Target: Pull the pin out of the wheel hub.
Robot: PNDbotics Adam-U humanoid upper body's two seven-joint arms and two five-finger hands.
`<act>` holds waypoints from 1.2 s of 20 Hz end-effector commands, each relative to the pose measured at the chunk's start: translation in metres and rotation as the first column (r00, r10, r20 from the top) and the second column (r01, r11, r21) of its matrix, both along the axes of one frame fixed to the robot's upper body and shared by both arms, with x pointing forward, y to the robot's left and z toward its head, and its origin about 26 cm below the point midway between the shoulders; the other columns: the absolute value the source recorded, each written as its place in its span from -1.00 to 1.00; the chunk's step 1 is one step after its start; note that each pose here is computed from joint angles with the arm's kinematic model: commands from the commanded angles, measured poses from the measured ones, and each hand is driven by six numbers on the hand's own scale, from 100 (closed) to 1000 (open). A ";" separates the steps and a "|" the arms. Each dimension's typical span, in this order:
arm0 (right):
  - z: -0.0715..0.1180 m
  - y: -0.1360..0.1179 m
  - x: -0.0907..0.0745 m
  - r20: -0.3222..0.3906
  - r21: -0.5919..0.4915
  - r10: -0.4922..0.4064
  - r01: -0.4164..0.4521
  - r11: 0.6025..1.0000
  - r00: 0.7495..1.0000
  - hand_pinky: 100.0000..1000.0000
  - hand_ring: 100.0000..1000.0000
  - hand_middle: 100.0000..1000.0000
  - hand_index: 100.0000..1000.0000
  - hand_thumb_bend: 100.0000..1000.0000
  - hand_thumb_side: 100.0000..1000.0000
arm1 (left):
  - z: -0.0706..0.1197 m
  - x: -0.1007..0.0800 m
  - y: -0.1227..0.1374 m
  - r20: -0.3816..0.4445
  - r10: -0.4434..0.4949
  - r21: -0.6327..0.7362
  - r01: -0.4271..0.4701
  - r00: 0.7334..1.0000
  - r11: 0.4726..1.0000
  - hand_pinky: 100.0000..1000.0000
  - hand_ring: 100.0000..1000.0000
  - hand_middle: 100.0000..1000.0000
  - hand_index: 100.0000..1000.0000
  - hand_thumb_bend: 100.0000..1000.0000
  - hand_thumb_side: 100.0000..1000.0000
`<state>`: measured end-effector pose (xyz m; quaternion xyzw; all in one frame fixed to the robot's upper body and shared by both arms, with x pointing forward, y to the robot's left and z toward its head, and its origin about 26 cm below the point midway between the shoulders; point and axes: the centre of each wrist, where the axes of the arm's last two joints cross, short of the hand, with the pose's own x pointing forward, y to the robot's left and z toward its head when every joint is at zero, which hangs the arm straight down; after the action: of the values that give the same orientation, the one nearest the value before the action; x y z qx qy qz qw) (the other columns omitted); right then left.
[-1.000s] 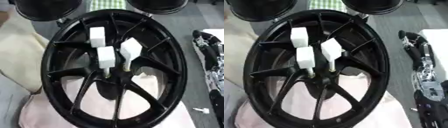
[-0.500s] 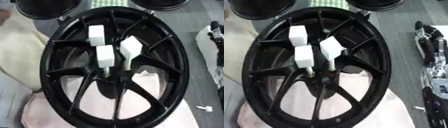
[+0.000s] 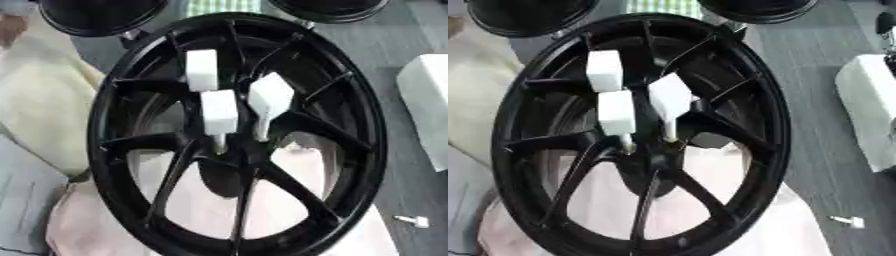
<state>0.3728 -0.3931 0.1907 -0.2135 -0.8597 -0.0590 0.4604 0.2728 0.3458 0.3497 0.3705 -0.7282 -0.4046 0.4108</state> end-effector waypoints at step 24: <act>0.014 0.001 -0.002 -0.006 -0.068 0.031 -0.031 0.997 1.000 0.68 0.42 0.25 0.40 -0.10 -0.10 | 0.031 0.001 -0.067 -0.254 -0.213 0.382 0.301 0.943 0.874 0.54 0.46 0.46 0.63 0.74 -0.03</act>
<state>0.3730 -0.3887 0.1907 -0.2085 -0.8559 -0.0330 0.4721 0.2780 0.2791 0.3743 0.2964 -0.6244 -0.6340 0.3470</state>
